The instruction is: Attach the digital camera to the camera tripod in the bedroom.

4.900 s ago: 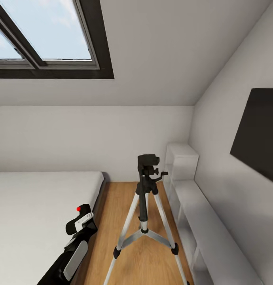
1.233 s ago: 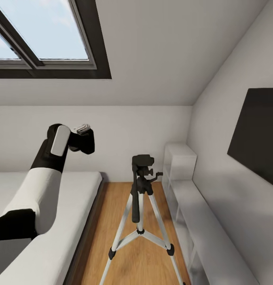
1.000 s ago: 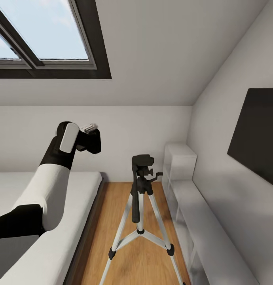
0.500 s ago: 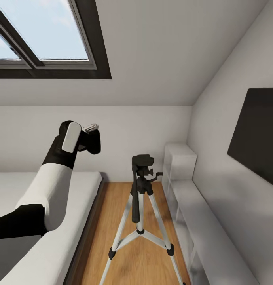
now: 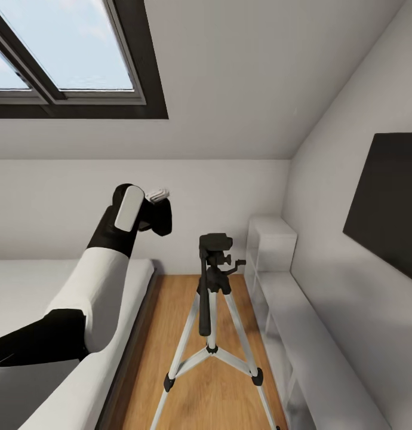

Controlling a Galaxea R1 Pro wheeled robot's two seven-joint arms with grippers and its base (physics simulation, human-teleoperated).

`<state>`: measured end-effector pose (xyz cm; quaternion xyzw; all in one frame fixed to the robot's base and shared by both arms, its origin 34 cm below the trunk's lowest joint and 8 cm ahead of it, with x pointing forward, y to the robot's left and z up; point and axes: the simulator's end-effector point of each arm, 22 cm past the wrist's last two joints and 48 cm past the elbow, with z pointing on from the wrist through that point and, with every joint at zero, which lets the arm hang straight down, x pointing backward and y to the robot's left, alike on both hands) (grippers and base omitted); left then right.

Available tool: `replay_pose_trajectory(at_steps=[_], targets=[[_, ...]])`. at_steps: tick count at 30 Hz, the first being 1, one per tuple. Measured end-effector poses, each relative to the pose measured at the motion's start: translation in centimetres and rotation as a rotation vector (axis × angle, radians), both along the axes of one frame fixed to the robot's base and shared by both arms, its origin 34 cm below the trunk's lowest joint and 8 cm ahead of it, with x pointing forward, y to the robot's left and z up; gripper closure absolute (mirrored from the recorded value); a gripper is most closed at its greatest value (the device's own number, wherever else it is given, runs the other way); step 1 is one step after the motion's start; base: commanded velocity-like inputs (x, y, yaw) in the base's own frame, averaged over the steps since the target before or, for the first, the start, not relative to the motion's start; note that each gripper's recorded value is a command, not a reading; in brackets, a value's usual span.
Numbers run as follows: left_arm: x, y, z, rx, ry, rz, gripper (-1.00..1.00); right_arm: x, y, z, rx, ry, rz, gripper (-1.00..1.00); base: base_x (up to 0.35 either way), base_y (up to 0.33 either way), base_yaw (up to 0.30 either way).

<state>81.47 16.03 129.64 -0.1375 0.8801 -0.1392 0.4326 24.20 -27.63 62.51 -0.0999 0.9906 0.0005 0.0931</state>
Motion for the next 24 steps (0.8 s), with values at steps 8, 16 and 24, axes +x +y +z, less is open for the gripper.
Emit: replay_pose_trajectory(at_steps=[8, 16, 24], targets=[[-0.2, 1.3, -1.5, 0.045, 0.049, 0.046, 1.00, -0.1, -0.1, 0.0, -0.010, 0.006, -0.005, -1.00, 0.000, 0.000, 0.000], [-0.3, 1.9, -1.6, 0.063, 0.056, 0.064, 1.00, 5.4, 1.0, 1.1, 0.014, -0.094, -0.004, -1.00, 0.000, 0.000, 0.000], [-0.4, 2.5, -1.7, 0.075, 0.064, 0.082, 1.00, 21.4, 3.5, 8.9, 0.036, -0.275, -0.010, -1.00, 0.000, 0.000, 0.000]])
